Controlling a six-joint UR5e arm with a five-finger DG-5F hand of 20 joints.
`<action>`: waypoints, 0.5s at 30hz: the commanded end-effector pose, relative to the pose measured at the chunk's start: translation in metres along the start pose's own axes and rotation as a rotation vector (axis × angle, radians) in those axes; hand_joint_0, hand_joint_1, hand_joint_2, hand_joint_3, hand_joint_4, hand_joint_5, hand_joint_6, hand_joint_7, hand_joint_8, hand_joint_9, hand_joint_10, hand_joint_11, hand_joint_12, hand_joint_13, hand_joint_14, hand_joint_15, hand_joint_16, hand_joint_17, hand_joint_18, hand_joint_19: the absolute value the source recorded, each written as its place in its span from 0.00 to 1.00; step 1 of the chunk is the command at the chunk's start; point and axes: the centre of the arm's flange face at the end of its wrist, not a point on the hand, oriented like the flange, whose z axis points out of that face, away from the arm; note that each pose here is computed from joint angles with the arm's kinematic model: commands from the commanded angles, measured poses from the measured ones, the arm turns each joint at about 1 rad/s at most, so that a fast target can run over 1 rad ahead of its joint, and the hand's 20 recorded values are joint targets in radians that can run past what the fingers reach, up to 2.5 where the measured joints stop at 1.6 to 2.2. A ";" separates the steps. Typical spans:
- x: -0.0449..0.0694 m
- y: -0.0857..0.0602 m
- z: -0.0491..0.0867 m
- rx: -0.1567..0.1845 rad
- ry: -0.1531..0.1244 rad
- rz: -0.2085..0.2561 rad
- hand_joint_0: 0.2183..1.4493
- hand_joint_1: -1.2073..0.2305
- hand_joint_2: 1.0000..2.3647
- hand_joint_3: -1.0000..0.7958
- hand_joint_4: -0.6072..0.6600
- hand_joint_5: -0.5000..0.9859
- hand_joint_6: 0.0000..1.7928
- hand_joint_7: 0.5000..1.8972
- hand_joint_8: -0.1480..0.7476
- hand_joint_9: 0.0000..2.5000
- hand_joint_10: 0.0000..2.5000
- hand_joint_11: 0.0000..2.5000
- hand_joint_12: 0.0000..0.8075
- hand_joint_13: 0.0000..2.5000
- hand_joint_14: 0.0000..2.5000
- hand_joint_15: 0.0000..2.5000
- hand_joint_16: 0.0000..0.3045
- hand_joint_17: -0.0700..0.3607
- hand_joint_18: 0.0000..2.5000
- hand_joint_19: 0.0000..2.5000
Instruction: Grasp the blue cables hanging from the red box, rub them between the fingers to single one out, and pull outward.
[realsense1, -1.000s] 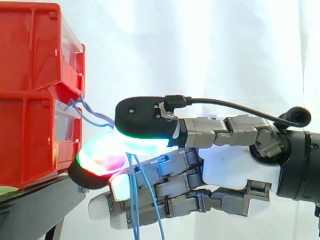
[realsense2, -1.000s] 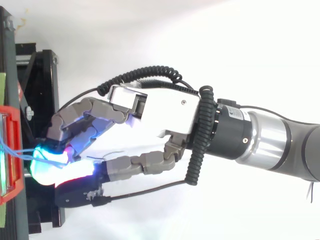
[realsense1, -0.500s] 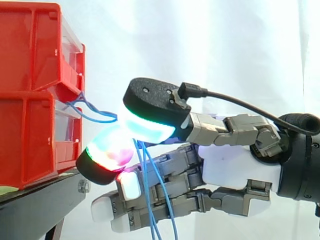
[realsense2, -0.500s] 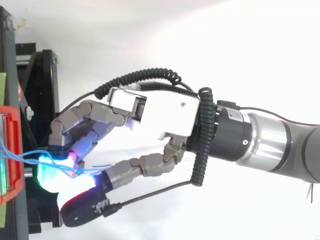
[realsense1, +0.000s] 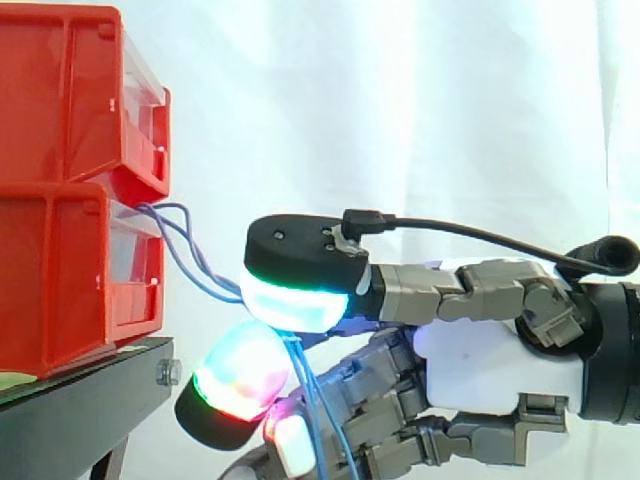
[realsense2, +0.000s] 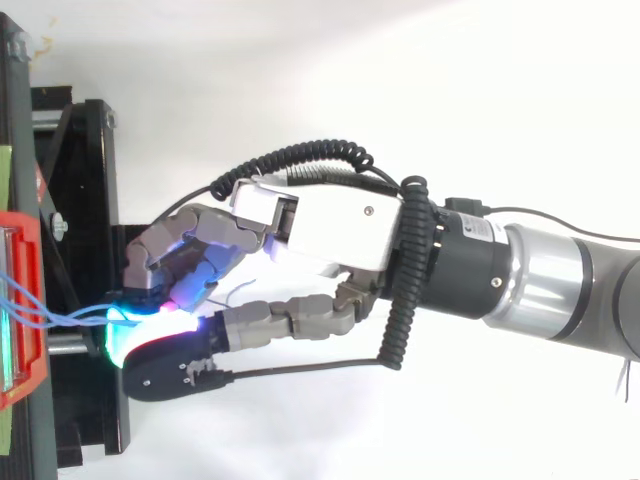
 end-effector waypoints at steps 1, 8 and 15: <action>-0.003 0.002 -0.001 0.008 0.003 -0.002 0.28 0.40 0.01 0.50 0.63 0.23 0.51 0.29 0.64 0.43 0.01 0.30 0.54 0.34 0.01 0.17 0.17 0.43 0.28 0.09; -0.008 0.015 -0.004 0.019 0.004 -0.010 0.33 0.29 0.01 0.50 0.54 0.23 0.53 0.33 0.61 0.41 0.01 0.32 0.50 0.32 0.01 0.18 0.15 0.40 0.27 0.10; -0.017 0.022 -0.011 0.073 0.013 -0.031 0.37 0.25 0.00 0.32 0.55 0.23 0.53 0.28 0.57 0.41 0.01 0.33 0.47 0.32 0.01 0.18 0.13 0.37 0.27 0.11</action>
